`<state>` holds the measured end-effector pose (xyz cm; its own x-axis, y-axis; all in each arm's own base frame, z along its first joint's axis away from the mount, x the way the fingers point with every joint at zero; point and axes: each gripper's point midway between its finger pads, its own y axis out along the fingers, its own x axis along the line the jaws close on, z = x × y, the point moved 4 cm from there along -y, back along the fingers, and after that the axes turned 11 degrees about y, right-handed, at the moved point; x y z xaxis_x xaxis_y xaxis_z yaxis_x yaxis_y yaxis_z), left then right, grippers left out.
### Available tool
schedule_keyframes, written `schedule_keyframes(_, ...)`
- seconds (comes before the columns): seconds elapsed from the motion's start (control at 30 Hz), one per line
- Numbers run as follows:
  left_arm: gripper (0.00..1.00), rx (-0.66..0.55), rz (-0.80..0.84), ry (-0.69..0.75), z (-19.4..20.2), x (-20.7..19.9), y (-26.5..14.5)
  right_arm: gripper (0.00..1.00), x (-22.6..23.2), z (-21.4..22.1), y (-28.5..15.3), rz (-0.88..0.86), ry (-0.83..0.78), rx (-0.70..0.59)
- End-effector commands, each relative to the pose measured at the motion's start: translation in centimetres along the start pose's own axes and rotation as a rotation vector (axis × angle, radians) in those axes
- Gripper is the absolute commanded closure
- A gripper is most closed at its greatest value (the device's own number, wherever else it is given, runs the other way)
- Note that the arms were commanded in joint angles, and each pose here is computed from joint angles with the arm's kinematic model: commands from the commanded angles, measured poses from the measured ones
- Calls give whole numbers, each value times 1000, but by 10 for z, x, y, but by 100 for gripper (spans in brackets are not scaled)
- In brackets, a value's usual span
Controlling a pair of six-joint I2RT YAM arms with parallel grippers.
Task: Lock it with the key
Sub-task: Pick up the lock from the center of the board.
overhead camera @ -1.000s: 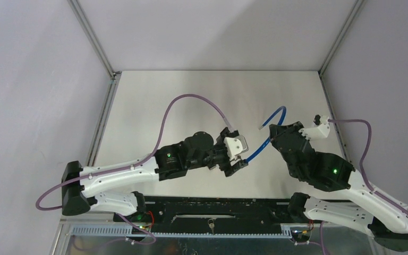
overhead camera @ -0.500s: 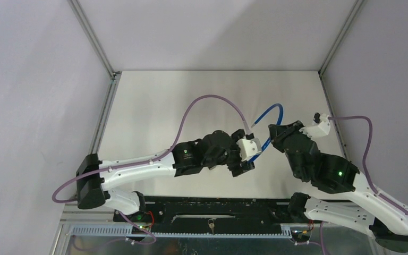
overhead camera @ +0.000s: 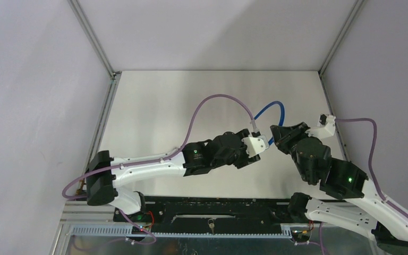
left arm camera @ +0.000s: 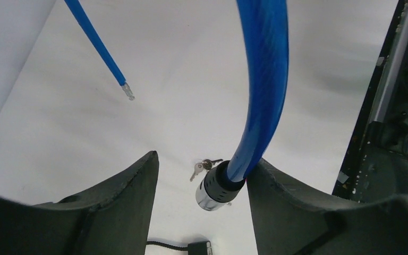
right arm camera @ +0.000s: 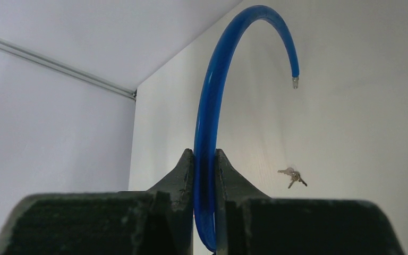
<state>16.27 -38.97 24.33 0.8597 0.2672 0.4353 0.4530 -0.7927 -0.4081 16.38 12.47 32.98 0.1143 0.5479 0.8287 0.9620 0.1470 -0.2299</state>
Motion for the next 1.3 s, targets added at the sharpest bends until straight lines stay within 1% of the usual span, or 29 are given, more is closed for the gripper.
schedule_keyframes(0.0,37,-70,-122,27,-37,26,-8,100,14,2,1,-45,54,13)
schedule_keyframes(0.13,39,-75,-154,85,-50,24,-16,100,7,9,5,-10,56,32)
schedule_keyframes(0.27,42,-62,-193,152,-55,20,-22,100,4,14,7,-7,68,59)
schedule_keyframes(0.33,46,-60,-200,160,-55,19,-23,100,2,15,8,-2,73,68)
schedule_keyframes(0.4,54,-59,-196,159,-53,17,-23,100,0,16,9,2,76,77)
schedule_keyframes(0.47,65,-58,-192,158,-51,16,-23,100,-2,16,9,6,81,81)
schedule_keyframes(0.57,76,-58,-192,151,-49,16,-25,100,-3,16,10,10,84,83)
schedule_keyframes(0.67,95,-56,-191,147,-48,16,-26,99,-5,15,11,14,81,80)
schedule_keyframes(0.7,99,-58,-191,146,-48,16,-27,96,-5,14,10,12,76,77)
schedule_keyframes(0.73,100,-56,-190,142,-46,15,-27,92,-5,13,10,6,65,77)
schedule_keyframes(0.83,100,-48,-202,119,-41,15,-31,75,-3,7,8,-33,9,68)
schedule_keyframes(0.93,100,-41,-229,85,-36,19,-40,59,-3,-7,2,-74,-37,30)
schedule_keyframes(1.0,100,-59,-247,53,-37,25,-51,51,-4,-18,-3,-104,-61,-6)
schedule_keyframes(1.1,100,-107,-268,-7,-40,34,-68,45,-8,-32,-11,-159,-111,-61)
schedule_keyframes(1.27,100,-218,-223,-83,-46,49,-96,44,-15,-42,-19,-262,-228,-127)
